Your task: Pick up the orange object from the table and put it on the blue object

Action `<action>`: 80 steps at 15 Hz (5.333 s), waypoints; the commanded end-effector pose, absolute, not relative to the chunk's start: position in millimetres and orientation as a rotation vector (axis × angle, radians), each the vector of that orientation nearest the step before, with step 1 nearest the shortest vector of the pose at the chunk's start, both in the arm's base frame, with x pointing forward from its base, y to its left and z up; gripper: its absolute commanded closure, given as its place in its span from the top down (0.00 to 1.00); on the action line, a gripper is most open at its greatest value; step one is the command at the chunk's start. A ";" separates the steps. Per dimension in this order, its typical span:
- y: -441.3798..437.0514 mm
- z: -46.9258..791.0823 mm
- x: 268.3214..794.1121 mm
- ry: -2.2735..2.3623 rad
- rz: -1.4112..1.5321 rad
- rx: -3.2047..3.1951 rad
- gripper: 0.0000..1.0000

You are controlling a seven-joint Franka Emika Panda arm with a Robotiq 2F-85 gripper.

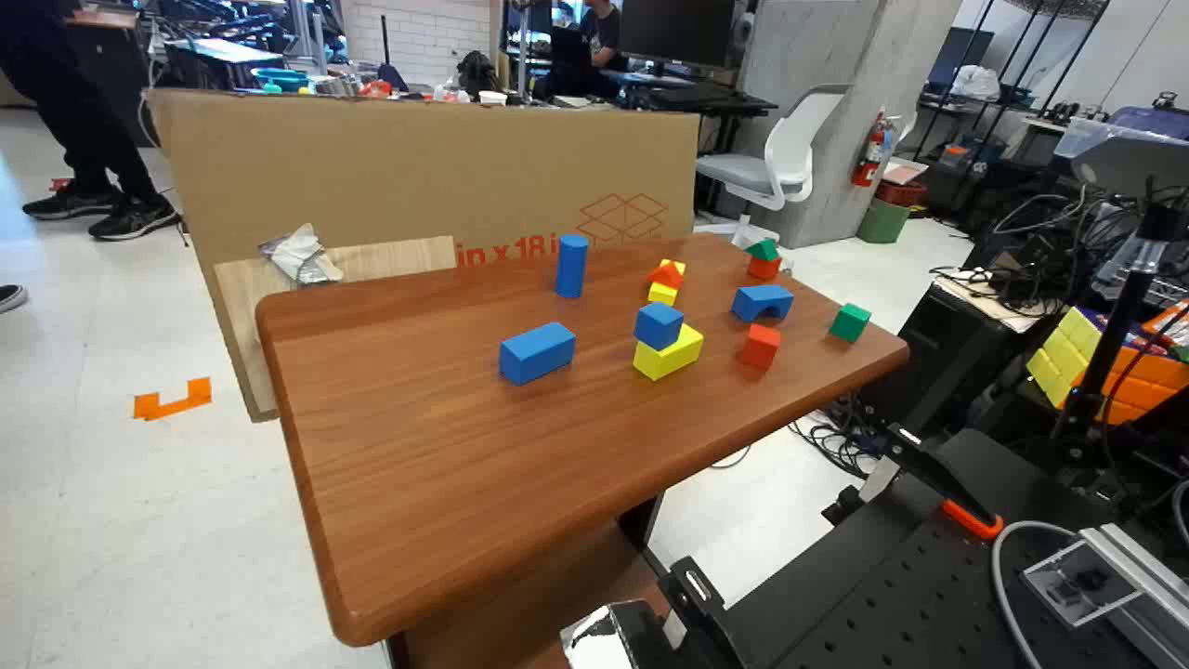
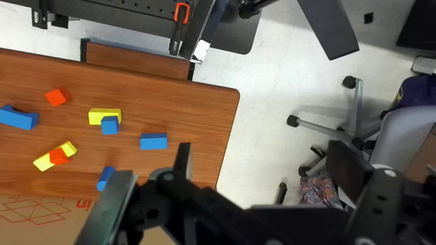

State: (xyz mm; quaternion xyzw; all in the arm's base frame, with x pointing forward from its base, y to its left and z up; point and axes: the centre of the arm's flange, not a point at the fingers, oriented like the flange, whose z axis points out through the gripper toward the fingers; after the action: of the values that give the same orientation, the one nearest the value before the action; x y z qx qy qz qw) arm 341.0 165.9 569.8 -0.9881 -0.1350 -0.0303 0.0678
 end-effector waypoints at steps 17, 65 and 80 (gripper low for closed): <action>164.3 569.7 343.6 -0.431 -0.120 -2.969 1.00; -74.5 231.6 515.8 -0.809 0.250 -3.099 1.00; -63.7 174.9 510.9 -0.864 0.430 -3.140 1.00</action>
State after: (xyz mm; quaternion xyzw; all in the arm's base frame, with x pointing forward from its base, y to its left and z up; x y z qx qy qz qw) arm 511.6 -66.9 183.4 -0.9549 -0.2621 0.1265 -0.0585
